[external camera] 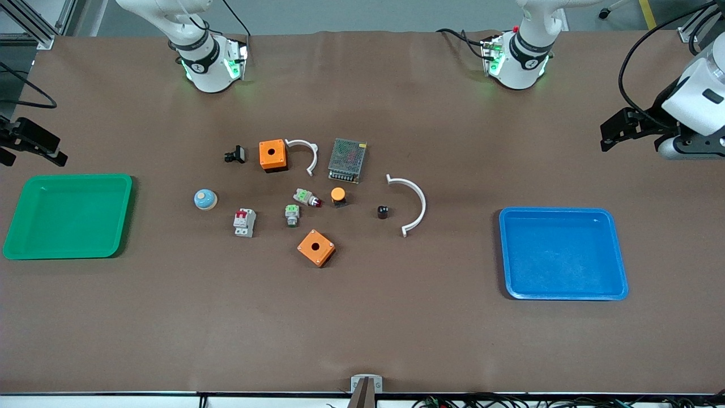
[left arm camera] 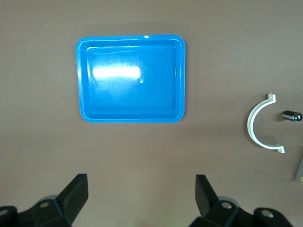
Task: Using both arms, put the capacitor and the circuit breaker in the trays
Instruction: 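Reach the right gripper to the breaker while the left gripper reaches the capacitor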
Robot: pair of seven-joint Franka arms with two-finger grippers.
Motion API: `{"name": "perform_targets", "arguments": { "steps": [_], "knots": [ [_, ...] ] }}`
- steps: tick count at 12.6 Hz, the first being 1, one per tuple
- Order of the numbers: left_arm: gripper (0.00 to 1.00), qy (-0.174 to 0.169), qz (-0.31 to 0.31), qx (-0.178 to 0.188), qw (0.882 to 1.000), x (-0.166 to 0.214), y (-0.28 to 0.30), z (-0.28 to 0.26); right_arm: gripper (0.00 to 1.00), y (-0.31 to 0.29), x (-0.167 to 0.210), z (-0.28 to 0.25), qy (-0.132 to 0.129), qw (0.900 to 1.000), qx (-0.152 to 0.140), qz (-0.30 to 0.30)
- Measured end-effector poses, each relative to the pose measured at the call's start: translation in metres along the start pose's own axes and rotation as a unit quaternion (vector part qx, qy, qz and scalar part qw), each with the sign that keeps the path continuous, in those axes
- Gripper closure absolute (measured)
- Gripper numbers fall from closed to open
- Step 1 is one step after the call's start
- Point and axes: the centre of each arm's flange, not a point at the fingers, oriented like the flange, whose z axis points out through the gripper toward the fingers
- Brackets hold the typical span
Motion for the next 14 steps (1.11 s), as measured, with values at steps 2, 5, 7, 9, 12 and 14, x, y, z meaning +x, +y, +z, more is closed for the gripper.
{"name": "perform_targets", "arguments": {
  "steps": [2,5,7,9,12,14],
  "knots": [
    [0.0,0.0,0.0,0.0,1.0,0.0,0.0,0.0,0.0,0.0,0.0,0.0,0.0,1.0,0.0,0.0],
    [0.0,-0.007,0.003,-0.002,1.0,0.009,0.002,0.008,0.0,0.0,0.0,0.0,0.0,1.0,0.0,0.0],
    [0.0,-0.022,0.006,-0.008,1.0,0.028,0.005,0.03,0.0,0.0,0.0,0.0,0.0,1.0,0.0,0.0],
    [0.0,-0.031,0.021,-0.015,0.999,0.051,0.021,0.061,0.0,0.0,0.0,0.0,0.0,1.0,0.0,0.0],
    [0.0,-0.027,0.028,-0.025,0.999,0.084,0.059,0.116,0.0,0.0,0.004,0.008,-0.007,1.0,0.0,0.0],
    [0.0,-0.019,0.023,-0.033,0.999,0.101,0.081,0.151,0.0,-0.004,0.011,0.024,-0.021,1.0,0.0,-0.004]
  ]
}}
